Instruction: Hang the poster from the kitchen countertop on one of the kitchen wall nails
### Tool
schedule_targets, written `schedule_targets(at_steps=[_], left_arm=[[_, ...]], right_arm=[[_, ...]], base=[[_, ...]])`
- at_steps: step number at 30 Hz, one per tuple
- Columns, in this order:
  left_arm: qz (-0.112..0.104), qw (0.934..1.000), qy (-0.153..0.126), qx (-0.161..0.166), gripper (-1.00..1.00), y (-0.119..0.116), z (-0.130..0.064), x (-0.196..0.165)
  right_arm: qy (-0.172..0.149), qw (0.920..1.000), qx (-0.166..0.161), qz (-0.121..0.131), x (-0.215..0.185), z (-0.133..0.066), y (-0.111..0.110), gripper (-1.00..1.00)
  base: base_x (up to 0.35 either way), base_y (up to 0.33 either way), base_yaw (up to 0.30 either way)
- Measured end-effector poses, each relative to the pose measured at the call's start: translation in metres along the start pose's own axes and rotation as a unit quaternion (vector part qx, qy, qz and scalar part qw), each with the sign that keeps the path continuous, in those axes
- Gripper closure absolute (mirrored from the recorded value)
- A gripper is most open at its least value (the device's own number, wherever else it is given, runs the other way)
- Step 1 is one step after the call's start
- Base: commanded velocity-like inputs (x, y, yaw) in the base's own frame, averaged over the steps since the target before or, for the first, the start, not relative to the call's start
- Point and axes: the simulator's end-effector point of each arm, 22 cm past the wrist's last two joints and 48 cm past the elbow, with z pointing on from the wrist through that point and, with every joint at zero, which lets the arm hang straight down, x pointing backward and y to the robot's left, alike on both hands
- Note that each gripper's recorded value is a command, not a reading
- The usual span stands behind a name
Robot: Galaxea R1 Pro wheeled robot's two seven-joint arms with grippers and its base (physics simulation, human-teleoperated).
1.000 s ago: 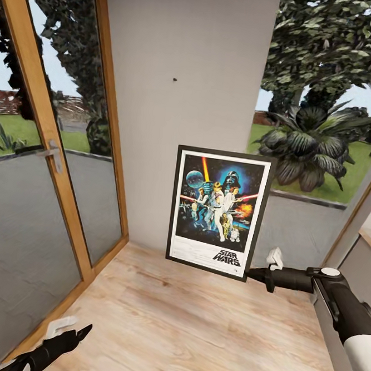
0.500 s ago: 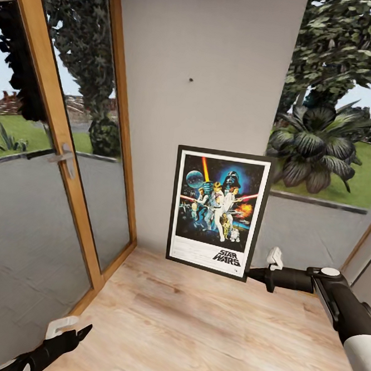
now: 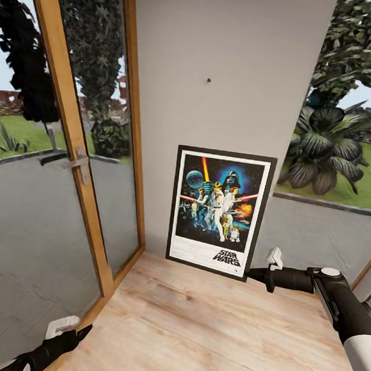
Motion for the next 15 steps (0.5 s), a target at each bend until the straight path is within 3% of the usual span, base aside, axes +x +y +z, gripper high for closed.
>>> schedule_targets(at_steps=[15], left_arm=[[0.001, 1.0000, -0.005, 0.002, -1.00, -0.0022, -0.0012, -0.0047]], right_arm=[[-0.003, 1.0000, 0.001, -0.004, -0.0049, -0.0030, 0.0015, 1.00]], base=[[0.156, 0.318, -0.237]])
